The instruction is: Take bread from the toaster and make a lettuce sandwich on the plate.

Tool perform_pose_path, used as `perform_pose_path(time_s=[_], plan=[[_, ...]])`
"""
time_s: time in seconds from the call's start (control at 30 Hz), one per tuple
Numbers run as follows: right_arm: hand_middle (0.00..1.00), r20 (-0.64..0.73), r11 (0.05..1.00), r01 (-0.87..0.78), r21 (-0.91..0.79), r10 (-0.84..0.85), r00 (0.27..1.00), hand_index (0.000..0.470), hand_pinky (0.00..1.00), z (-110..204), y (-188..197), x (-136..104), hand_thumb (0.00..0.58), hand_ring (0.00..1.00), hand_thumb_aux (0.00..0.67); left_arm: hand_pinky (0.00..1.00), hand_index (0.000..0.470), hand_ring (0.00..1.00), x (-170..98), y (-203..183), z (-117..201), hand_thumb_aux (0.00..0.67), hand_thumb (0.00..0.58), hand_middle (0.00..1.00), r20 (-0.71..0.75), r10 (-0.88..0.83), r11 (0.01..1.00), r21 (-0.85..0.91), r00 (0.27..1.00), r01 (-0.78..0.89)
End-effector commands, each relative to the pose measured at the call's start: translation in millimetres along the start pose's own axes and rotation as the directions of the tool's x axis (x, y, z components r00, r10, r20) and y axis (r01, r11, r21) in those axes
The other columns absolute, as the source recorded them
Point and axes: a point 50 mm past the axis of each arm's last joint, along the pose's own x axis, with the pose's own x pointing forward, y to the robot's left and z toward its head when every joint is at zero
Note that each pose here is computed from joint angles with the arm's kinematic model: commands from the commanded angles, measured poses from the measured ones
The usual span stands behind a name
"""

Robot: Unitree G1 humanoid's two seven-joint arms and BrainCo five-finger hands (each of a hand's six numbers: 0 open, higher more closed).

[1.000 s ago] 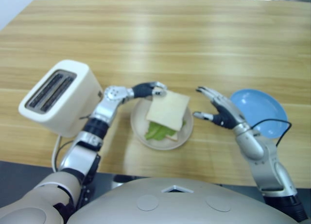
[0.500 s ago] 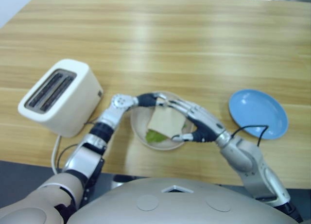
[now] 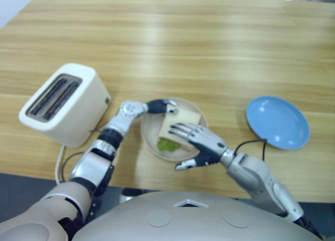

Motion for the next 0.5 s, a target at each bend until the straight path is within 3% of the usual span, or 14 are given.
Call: perform_pose_path(time_s=[0.03,0.37,0.4,0.43,0.47,0.5], plan=[[0.0,-0.035,0.995,-0.085,-0.052,0.084,0.996,0.0,0.0,-12,15,6,0.0,0.0,0.0,1.0,0.46,1.0,-3,-6,-12,0.67,0.58,1.0,-0.053,-0.022,1.0,-0.003,0.998,0.022],[0.0,-0.001,0.976,-0.191,-0.102,0.192,0.981,0.0,0.0,-8,35,15,0.0,0.0,0.0,1.0,0.46,1.0,-4,-5,-10,0.67,0.58,1.0,-0.053,-0.002,0.998,0.055,0.999,0.004],[0.0,0.003,0.974,-0.203,-0.1,0.205,0.979,0.0,0.0,-6,37,13,0.0,0.0,0.0,1.0,0.321,1.0,-5,-1,-7,0.468,0.527,1.0,-0.049,0.025,0.996,0.085,0.999,-0.02],[0.0,0.007,0.97,-0.221,-0.1,0.223,0.975,0.0,0.0,-5,39,11,0.0,0.0,0.0,0.43,0.0,0.43,-7,7,-1,0.0,0.0,0.43,-0.036,0.083,0.983,0.165,0.996,-0.076],[0.0,0.009,0.967,-0.233,-0.098,0.235,0.972,0.0,0.0,-4,41,10,0.0,0.0,0.0,0.0,0.0,0.0,-10,16,7,0.0,0.0,0.0,-0.004,0.146,0.96,0.243,0.989,-0.141],[0.0,0.01,0.966,-0.24,-0.097,0.242,0.97,0.0,0.0,-3,42,9,0.0,0.0,0.0,0.0,0.0,0.0,-12,21,13,0.0,0.0,0.0,0.022,0.185,0.939,0.292,0.982,-0.183]])
